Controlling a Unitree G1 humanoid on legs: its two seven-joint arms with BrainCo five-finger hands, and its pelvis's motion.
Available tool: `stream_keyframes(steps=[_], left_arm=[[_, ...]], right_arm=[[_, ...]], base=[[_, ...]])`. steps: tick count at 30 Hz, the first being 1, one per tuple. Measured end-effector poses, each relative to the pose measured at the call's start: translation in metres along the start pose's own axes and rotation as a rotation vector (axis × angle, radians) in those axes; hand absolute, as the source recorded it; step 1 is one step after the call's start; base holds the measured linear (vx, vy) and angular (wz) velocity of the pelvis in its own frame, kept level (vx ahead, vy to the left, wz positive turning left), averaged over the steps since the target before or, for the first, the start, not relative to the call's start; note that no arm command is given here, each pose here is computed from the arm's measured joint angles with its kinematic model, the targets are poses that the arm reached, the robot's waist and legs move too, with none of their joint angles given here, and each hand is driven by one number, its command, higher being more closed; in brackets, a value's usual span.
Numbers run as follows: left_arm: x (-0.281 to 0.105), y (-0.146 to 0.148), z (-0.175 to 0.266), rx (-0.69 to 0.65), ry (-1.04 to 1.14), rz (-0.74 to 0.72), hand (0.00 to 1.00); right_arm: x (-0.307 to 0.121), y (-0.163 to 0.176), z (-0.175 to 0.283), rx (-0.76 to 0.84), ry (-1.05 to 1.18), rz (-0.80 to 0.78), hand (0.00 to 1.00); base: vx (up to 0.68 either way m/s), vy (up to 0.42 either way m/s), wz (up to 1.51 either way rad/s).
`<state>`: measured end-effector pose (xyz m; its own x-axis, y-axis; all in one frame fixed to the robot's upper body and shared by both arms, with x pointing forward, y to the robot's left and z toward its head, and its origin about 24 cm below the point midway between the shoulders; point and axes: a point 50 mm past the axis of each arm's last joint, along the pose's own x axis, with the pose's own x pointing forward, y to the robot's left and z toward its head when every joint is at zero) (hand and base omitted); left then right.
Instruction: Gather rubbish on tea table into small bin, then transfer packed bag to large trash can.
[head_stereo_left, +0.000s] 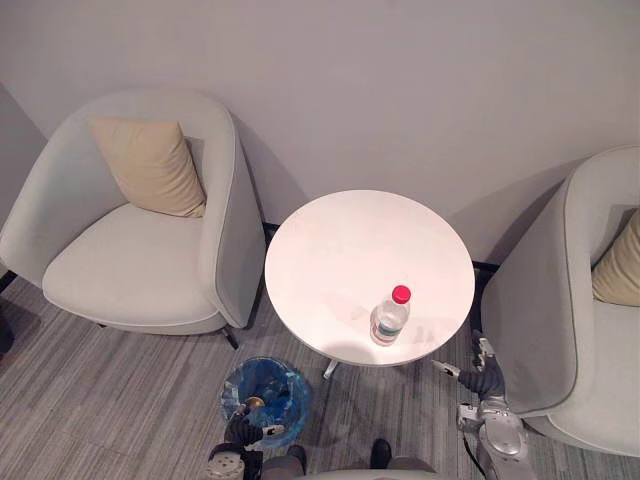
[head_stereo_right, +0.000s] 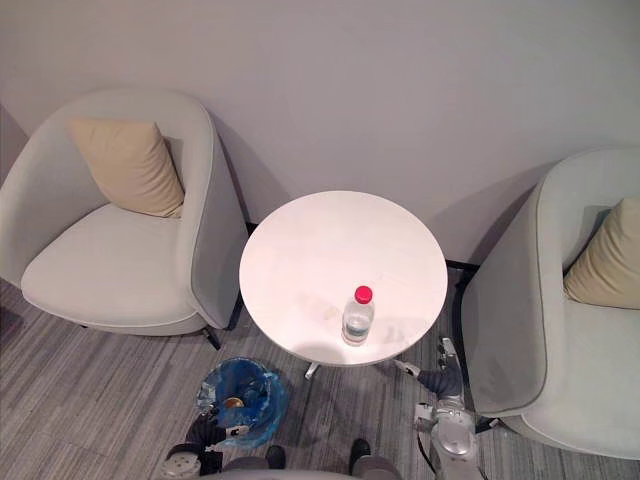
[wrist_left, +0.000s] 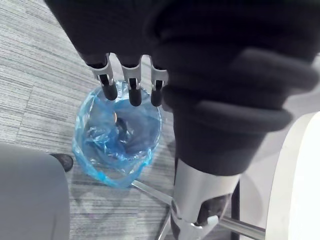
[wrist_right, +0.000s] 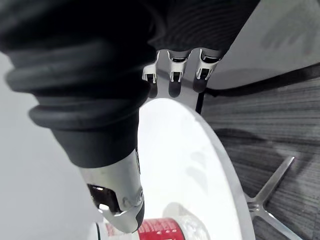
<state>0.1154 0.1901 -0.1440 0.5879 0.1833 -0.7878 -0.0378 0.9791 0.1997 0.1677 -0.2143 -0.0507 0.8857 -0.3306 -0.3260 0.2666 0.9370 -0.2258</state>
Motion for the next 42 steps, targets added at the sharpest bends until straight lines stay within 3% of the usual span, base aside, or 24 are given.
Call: stream_keyframes(steps=[13,32,33,42], left_arm=[[-0.002,-0.005,0.001,0.019,-0.025,-0.022,0.0],[-0.003,-0.007,0.002,0.022,-0.034,-0.05,0.0],[-0.003,-0.007,0.002,0.022,-0.035,-0.05,0.0],[-0.005,-0.007,0.003,0.018,-0.05,-0.052,0.0]], right_arm=[[0.007,0.036,0.032,-0.081,-0.157,0.177,0.0],[0.017,0.047,0.032,-0.102,-0.146,0.209,0.0],[0.02,0.047,0.031,-0.099,-0.134,0.2,1.0],[0.028,0.044,0.031,-0.073,-0.106,0.175,1.0]], base=[[0.04,0.0,0.07],[0.01,-0.008,0.12],[-0.01,0.006,0.17],[-0.02,0.003,0.11]])
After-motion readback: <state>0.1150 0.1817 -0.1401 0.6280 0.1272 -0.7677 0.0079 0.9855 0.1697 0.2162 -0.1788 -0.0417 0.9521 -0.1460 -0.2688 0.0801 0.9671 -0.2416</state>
